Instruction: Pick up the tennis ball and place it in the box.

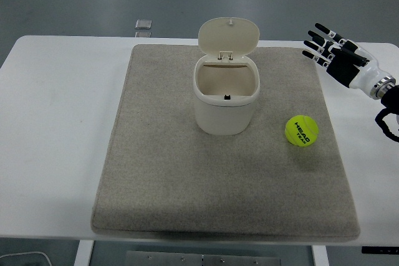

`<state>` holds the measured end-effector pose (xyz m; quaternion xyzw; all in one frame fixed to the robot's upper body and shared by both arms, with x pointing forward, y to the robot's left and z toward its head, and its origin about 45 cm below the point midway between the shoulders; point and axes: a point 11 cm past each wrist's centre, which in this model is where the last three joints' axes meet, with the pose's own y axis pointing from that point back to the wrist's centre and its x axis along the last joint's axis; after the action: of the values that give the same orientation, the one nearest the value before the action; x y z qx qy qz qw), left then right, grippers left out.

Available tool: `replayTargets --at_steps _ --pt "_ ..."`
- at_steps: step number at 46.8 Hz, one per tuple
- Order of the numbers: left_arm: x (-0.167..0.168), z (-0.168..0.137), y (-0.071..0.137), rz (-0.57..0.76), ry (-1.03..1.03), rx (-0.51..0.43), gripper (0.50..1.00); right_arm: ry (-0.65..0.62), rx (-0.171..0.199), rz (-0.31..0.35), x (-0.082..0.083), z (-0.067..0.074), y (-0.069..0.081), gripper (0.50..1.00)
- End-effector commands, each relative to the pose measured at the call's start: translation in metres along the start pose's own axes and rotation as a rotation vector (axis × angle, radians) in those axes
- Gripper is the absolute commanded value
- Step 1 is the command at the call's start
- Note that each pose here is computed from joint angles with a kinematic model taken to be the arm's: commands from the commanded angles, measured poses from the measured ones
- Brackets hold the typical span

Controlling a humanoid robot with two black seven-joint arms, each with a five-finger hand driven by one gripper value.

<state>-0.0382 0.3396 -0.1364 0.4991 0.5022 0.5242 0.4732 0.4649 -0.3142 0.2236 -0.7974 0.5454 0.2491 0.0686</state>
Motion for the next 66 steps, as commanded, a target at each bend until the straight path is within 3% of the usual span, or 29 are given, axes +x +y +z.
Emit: replayTargets --at_steps 1,10,15,19,28,41,50,56,66 --pt "0.000 0.000 0.000 0.000 0.000 0.000 0.992 0.001 0.006 0.007 0.003 -0.003 0.002 0.928" --pt "0.000 0.000 0.000 0.000 0.000 0.000 0.992 0.018 0.003 -0.051 -0.001 -0.006 0.005 0.928" --pt "0.000 0.000 0.000 0.000 0.000 0.000 0.992 0.063 0.009 -0.048 0.003 -0.019 0.008 0.928" --pt "0.000 0.000 0.000 0.000 0.000 0.000 0.992 0.137 -0.001 -0.057 -0.002 -0.028 0.005 0.928" --pt "0.000 0.000 0.000 0.000 0.000 0.000 0.992 0.277 -0.033 -0.046 0.004 -0.035 0.010 0.928" --pt "0.000 0.000 0.000 0.000 0.000 0.000 0.992 0.505 -0.040 -0.109 0.001 -0.049 0.017 0.928" --pt "0.000 0.000 0.000 0.000 0.000 0.000 0.992 0.698 -0.056 -0.161 0.000 -0.063 0.032 0.928" --pt "0.000 0.000 0.000 0.000 0.000 0.000 0.992 0.832 -0.091 -0.202 -0.005 -0.060 0.036 0.928" --pt "0.000 0.000 0.000 0.000 0.000 0.000 0.992 1.029 -0.139 -0.338 -0.022 -0.044 0.048 0.928"
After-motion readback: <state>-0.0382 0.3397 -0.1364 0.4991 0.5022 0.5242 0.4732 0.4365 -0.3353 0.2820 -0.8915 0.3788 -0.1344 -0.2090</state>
